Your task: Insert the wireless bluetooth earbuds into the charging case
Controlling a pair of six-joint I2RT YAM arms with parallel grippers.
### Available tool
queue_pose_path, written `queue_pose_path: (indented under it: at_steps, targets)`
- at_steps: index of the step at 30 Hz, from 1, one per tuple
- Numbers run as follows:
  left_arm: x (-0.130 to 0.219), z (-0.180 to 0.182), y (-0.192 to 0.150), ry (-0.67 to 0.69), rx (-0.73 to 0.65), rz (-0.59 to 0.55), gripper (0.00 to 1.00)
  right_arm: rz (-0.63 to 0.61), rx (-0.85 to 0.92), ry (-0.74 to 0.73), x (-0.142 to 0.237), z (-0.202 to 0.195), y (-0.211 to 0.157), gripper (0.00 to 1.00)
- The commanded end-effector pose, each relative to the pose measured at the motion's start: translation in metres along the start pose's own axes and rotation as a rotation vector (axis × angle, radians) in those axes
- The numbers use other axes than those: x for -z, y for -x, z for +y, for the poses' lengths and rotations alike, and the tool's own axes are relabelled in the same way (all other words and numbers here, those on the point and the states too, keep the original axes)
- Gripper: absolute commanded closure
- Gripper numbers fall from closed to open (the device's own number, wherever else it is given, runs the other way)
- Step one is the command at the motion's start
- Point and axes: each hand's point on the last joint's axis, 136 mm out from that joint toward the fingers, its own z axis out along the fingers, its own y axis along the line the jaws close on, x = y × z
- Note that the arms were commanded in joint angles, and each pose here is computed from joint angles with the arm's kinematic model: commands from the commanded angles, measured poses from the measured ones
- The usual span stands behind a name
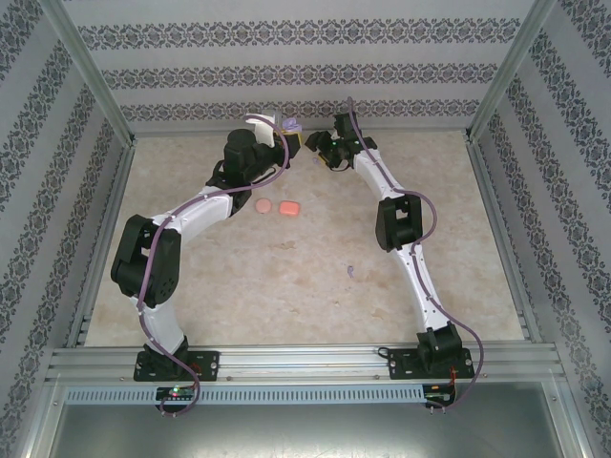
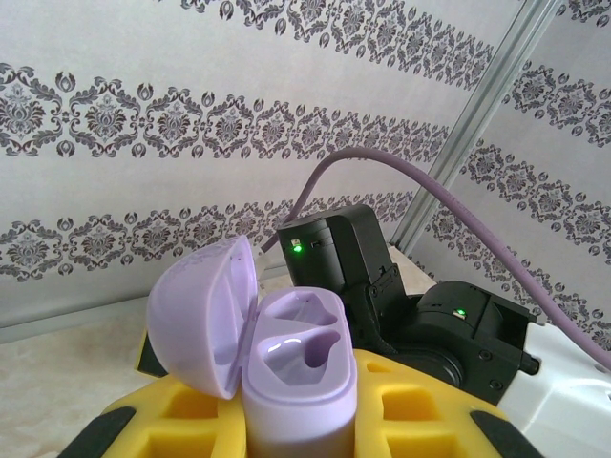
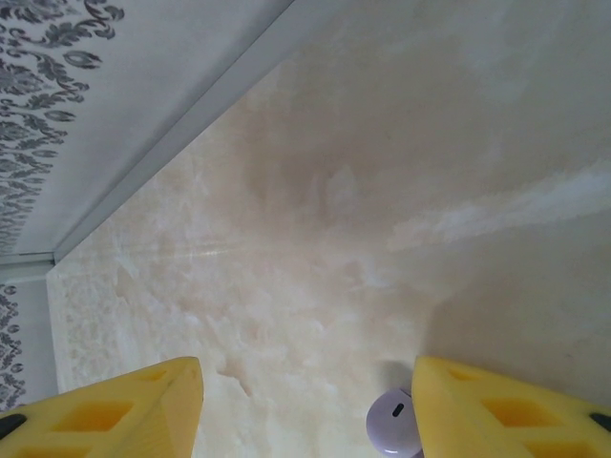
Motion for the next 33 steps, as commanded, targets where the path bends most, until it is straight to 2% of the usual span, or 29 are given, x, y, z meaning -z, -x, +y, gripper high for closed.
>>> queue_pose_path:
  at_steps: [1, 28, 33]
  targets:
    - [0.012, -0.011, 0.027, -0.032, 0.000, -0.064, 1.00, 0.106, 0.020, -0.038, -0.009, -0.008, -0.034, 0.40]
    - [0.035, -0.020, 0.038, -0.035, 0.014, -0.089, 1.00, 0.236, 0.257, -0.165, 0.011, 0.014, -0.114, 0.42]
    - [0.039, -0.021, 0.039, -0.036, 0.018, -0.092, 1.00, 0.220, 0.316, -0.211, 0.021, 0.017, -0.122, 0.41]
